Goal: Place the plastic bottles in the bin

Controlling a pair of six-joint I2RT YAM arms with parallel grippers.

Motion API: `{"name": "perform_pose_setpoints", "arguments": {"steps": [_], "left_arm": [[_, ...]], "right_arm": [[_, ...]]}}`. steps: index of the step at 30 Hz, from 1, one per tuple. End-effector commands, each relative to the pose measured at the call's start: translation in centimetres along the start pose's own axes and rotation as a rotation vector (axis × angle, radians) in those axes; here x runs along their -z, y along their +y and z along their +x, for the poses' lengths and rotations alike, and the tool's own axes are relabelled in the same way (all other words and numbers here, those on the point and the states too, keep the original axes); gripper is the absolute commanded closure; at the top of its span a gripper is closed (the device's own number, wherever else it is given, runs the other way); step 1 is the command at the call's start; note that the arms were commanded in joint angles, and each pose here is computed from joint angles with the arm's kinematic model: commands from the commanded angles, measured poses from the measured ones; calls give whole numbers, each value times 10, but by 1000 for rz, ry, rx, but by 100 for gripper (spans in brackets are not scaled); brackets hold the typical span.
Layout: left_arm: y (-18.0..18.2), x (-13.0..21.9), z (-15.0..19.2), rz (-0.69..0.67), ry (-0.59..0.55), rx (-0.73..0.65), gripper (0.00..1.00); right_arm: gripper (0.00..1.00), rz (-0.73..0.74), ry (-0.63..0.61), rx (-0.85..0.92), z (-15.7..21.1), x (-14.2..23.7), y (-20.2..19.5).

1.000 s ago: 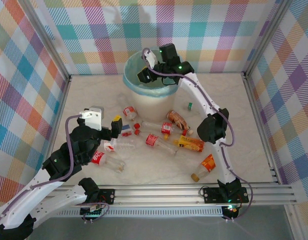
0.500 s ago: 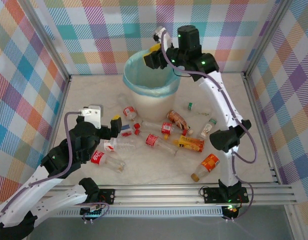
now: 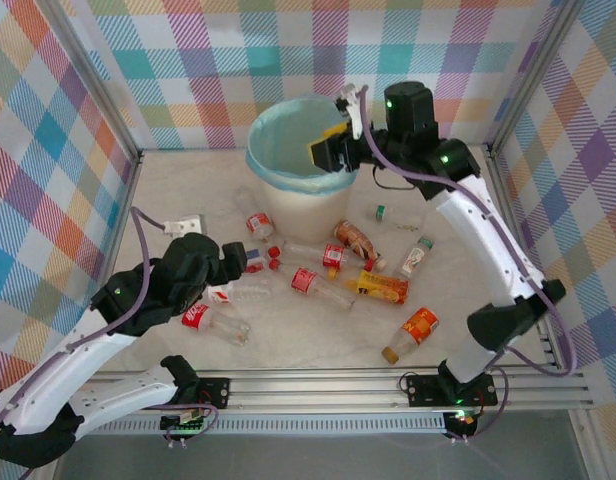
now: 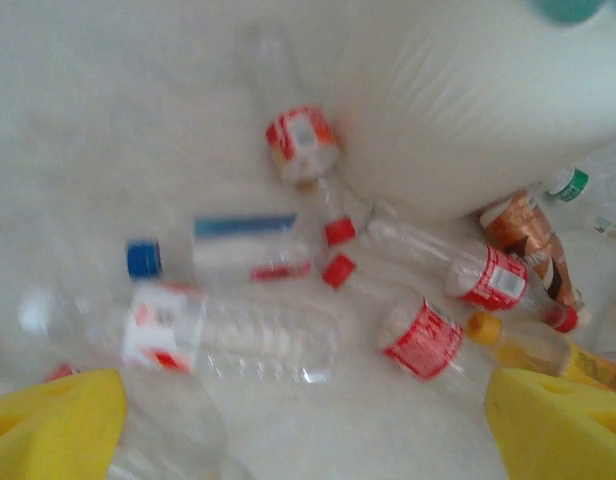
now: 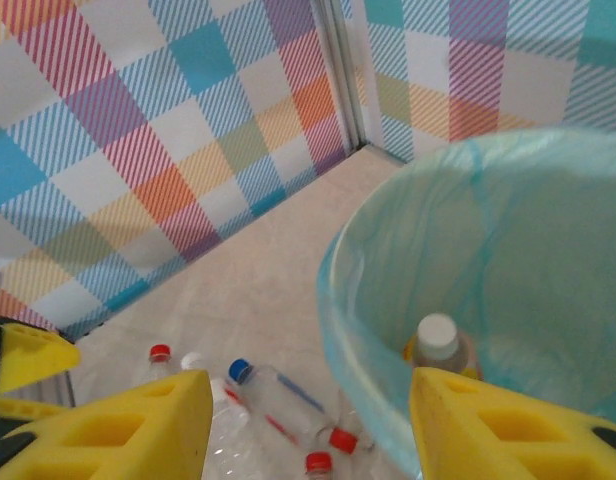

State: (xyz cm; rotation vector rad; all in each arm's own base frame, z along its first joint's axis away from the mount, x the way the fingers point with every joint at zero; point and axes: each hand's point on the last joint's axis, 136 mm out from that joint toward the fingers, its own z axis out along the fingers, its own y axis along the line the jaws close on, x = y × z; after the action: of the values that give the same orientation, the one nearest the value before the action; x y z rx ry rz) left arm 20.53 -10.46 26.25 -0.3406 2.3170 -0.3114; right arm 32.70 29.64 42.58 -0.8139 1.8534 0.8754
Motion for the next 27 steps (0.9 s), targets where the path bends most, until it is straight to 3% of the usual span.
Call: {"name": "perform_pose_setpoints", "arguments": {"steps": [1,12,19,27], "left_arm": [[25,-12,56,-106,215,252,8],[64,-50,122,-273,293,568,9],[63,-77,160,-316,394,626,10],[76,-96,179,-369,406,650,14]], "right_arm": [[45,1,-48,-5,4,16,10],[43,38,50,-89,72,25,6],[42,21,79,-145,91,17,4],[42,21,100,-170,96,10,0]]}}
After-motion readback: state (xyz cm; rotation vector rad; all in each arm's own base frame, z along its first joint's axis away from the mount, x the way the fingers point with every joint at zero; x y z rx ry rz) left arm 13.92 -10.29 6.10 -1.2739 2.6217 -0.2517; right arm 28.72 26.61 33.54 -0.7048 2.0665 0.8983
